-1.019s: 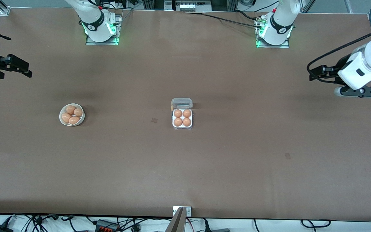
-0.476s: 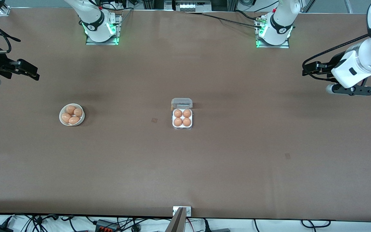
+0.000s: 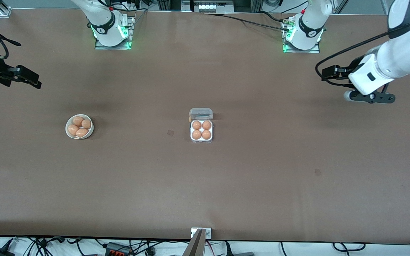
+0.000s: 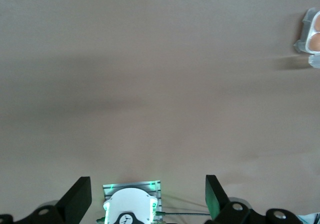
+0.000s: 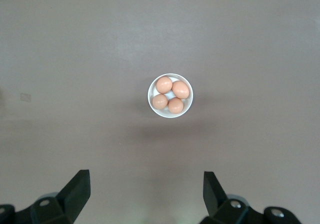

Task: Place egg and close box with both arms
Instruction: 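Move the left gripper toward the open lid of the egg box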

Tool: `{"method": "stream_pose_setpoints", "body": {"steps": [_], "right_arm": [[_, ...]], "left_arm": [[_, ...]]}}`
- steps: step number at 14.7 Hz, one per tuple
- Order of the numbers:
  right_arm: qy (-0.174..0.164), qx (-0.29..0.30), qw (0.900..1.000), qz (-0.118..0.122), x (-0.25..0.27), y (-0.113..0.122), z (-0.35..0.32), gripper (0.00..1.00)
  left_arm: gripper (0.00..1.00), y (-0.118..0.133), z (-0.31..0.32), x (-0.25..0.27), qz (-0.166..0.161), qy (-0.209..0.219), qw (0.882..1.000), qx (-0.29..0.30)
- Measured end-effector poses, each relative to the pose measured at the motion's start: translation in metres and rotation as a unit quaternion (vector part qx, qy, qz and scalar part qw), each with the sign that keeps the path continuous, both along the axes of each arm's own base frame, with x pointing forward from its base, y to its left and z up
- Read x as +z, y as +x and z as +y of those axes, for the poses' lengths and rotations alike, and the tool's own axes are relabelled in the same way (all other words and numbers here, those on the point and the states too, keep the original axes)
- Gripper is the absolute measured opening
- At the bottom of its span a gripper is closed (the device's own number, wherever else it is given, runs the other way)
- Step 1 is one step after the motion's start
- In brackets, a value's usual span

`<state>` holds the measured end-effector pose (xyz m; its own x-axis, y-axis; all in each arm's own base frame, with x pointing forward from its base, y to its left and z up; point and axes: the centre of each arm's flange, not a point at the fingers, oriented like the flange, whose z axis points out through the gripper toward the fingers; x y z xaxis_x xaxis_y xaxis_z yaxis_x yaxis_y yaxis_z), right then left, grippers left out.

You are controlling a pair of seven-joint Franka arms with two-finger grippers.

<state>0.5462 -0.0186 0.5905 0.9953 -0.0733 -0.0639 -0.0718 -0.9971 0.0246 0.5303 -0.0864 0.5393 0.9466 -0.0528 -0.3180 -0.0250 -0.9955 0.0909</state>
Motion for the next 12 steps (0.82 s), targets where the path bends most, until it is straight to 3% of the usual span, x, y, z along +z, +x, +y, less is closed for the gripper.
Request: {"method": "stream_pose_setpoints", "body": {"steps": [4, 12], "right_arm": [[0.000, -0.002, 1.000, 0.006, -0.001, -0.001, -0.002, 1.00], [0.001, -0.001, 1.000, 0.008, -0.001, -0.002, -0.001, 1.00]], "left_arm": [[1.00, -0.002, -0.016, 0.000, 0.005, -0.018, 1.000, 0.007], [1.00, -0.018, -0.103, -0.006, 0.005, 0.004, 1.000, 0.026]]}}
